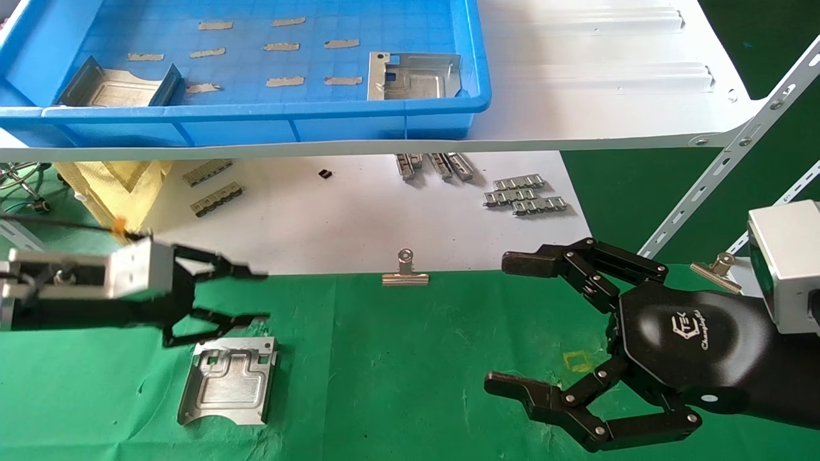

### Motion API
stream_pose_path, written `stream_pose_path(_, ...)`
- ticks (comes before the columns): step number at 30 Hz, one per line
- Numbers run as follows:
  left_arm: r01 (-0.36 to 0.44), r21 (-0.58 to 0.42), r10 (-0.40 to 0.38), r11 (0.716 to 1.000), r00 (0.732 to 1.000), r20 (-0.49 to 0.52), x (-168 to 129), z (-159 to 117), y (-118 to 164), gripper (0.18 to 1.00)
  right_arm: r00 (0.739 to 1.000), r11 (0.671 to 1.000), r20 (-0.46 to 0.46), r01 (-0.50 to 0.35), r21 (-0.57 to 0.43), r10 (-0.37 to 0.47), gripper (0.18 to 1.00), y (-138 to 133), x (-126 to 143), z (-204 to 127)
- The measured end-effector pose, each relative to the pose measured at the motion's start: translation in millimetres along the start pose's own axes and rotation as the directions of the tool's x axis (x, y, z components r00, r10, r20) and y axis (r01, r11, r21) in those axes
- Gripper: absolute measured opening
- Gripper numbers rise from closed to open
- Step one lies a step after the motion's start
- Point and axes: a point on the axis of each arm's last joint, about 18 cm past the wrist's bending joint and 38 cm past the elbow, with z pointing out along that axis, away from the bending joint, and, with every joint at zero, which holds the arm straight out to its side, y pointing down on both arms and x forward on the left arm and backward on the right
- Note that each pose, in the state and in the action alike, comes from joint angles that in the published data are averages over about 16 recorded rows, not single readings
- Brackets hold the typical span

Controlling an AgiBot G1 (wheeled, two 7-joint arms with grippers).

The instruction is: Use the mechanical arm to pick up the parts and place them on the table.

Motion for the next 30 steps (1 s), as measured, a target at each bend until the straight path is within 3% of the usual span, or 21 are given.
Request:
stream_pose_path(9,0.152,0.144,-0.16,0.978,0.986,0.05,6.0,5.7,-5.5,0.626,1.0,1.0,0.0,0.0,0.0,0.0,1.001,0.0,0.0,0.0)
stream_pose_path(17,0.172,0.167,-0.182,0.971,0.982,0.05,8.4,6.9,-6.4,0.808,1.0,1.0,0.0,0.0,0.0,0.0,1.001,0.0,0.1,-0.1)
stream_pose_path(30,0.199,0.233,-0.21,0.952,0.977,0.024,15.8,8.9,-19.3,0.969,1.0,1.0,0.0,0.0,0.0,0.0,1.001,0.0,0.1,-0.1)
